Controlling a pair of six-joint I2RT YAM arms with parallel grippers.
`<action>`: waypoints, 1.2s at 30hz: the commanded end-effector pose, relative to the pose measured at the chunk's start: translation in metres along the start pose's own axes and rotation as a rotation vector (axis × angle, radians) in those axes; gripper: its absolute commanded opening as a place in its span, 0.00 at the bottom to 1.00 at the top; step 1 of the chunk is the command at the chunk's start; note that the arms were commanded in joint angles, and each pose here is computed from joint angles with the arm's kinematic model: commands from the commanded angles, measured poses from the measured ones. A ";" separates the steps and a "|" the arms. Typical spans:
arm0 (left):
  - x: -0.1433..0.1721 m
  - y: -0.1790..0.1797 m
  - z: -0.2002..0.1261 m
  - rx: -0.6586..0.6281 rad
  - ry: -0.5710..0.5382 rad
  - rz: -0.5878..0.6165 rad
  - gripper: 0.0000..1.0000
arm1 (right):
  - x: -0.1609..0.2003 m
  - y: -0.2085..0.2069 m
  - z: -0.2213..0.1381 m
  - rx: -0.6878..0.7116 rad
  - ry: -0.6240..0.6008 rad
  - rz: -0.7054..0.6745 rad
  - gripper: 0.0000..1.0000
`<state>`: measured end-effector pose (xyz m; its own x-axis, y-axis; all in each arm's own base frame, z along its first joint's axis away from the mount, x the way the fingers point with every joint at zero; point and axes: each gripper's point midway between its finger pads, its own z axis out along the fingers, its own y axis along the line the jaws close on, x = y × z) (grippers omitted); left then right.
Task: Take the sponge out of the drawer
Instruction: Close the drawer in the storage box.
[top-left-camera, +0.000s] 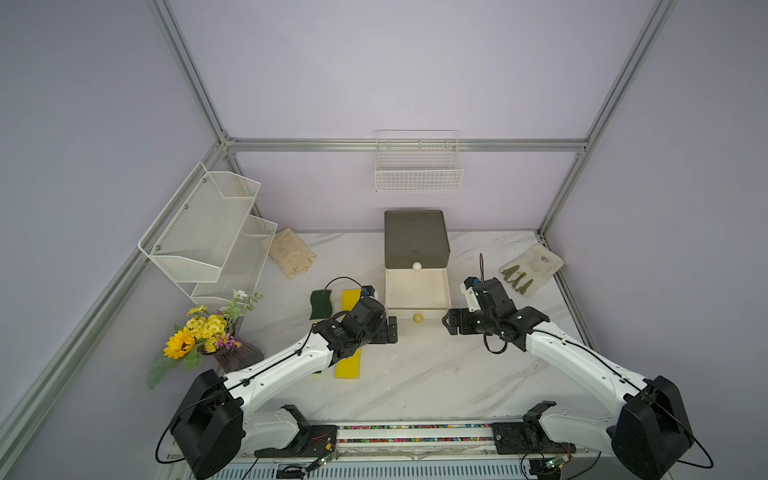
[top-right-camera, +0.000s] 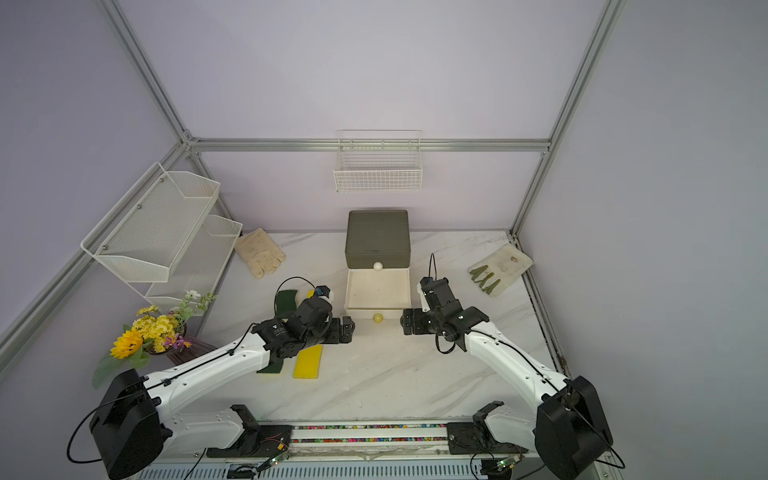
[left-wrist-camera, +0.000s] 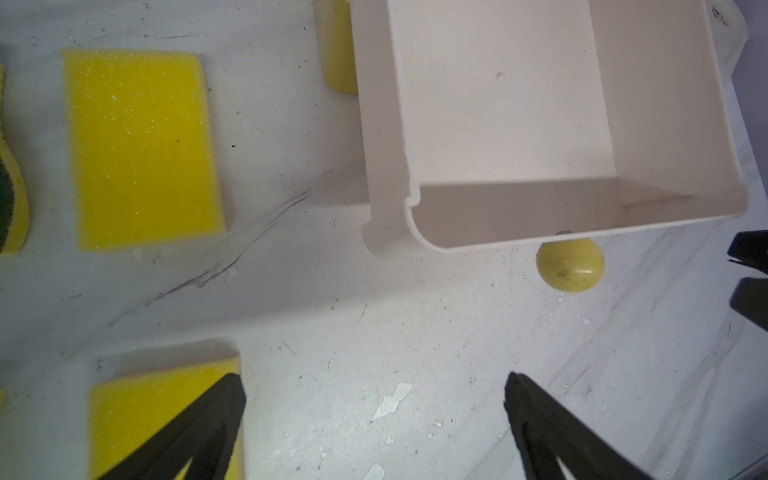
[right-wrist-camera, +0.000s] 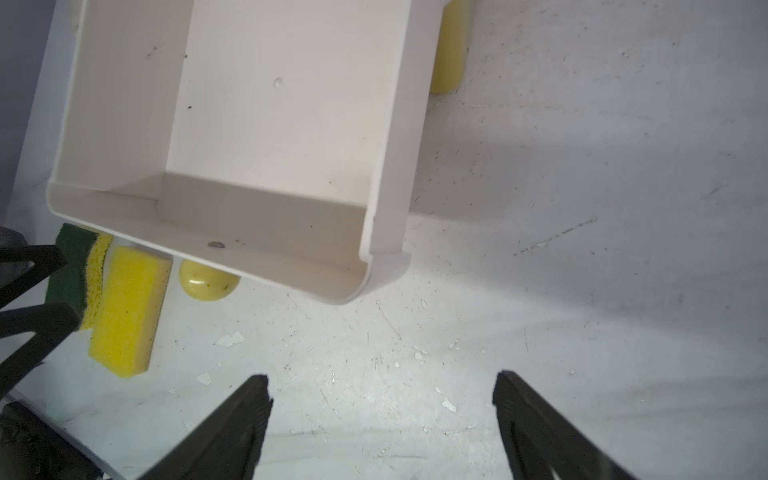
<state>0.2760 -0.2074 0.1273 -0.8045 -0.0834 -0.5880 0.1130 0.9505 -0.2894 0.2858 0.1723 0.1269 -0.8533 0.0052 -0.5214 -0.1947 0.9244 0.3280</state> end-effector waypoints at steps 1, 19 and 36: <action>-0.010 -0.004 0.005 0.032 -0.038 -0.006 1.00 | -0.007 -0.004 0.011 0.029 -0.029 -0.001 0.88; -0.050 -0.004 0.036 0.006 -0.074 0.005 1.00 | -0.057 0.000 0.032 0.075 -0.125 -0.003 0.90; -0.091 0.000 0.057 -0.008 -0.133 -0.020 1.00 | -0.090 0.004 0.050 0.095 -0.188 -0.030 0.90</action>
<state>0.3645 -0.2103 0.1172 -0.7717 -0.1251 -0.6236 0.0625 0.9608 -0.2701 0.3691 0.1911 0.1220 -0.7888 0.0349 -0.6136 -0.1546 0.9550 0.2530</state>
